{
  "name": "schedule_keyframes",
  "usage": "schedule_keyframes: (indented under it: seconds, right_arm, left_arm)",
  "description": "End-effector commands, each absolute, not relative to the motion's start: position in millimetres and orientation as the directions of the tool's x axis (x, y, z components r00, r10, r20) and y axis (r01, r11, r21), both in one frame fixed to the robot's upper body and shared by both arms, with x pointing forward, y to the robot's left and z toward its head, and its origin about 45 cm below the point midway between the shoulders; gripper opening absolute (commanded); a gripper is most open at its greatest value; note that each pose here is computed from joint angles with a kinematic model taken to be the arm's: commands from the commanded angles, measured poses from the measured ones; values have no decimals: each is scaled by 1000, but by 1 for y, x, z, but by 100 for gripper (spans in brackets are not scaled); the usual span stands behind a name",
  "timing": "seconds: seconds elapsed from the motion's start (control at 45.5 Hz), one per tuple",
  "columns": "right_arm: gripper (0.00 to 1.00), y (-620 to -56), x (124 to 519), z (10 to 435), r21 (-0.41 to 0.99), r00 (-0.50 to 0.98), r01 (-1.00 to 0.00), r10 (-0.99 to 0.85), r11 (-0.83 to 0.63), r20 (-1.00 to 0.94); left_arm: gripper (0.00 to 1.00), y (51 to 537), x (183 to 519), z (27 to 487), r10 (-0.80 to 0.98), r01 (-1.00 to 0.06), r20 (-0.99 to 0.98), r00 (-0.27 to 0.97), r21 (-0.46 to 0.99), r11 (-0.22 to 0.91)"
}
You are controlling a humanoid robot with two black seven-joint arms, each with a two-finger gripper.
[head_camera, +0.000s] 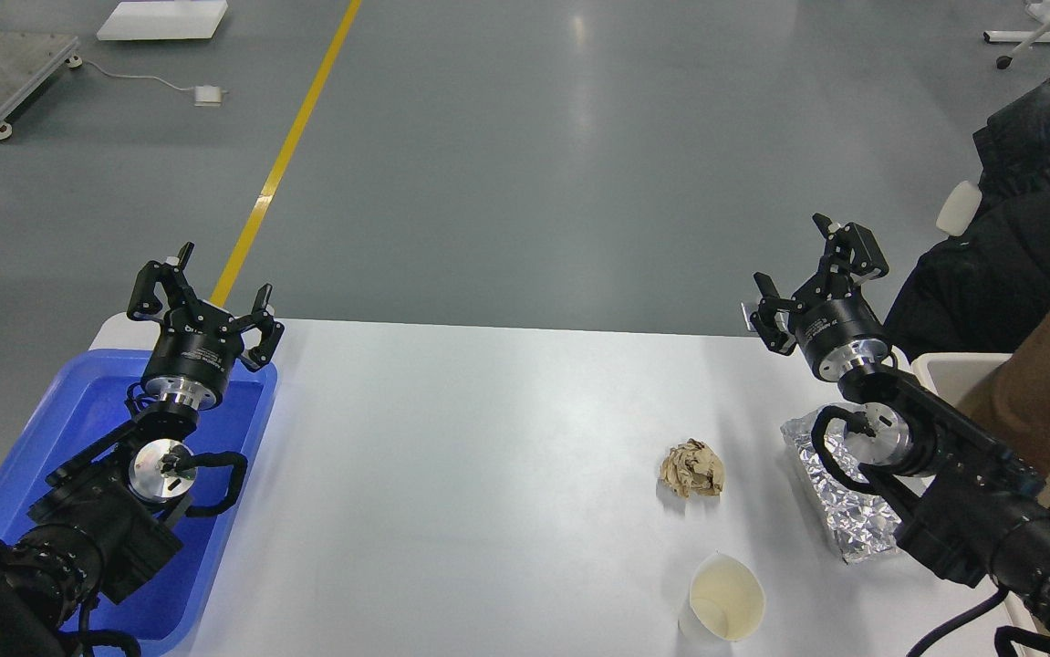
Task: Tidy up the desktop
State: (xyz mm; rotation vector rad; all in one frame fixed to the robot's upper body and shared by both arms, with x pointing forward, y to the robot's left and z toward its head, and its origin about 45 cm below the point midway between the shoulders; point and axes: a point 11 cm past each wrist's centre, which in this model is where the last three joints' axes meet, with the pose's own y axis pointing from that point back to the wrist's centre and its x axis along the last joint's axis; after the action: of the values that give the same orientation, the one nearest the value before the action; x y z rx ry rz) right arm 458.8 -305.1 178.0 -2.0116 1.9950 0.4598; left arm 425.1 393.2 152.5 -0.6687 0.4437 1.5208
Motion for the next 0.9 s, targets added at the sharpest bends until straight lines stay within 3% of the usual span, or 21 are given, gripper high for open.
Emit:
schedule_keyframes:
  seconds: [0.0,0.176,0.483,0.659,0.878]
  right_arm:
    - [100,-303,461,182,22,12,-1000,-918,-23,-398]
    - [100,-300,466,195,-5,46,-999,-925,-48,-378]
    - [100,-277,457,243,-35,305,-952,-951,-304,-54]
    - [100,-260,435,244,91,471,-882,-866,-462,170]
    - [100,-262,387,238,365,702,-706,-532,-607,474]
  left_arm:
    - [100,393,425,153,759,-990,-650,25,-124,-73]
    - [100,393,425,152,759,-990,-650,25,-122,-72]
    - [100,393,425,153,759,-990,-650,25,-124,-73]
    - [100,393,425,152,759,-990,-650,25,-122,-72]
    - [100,393,425,153,759,-990,-650,25,-124,-73]
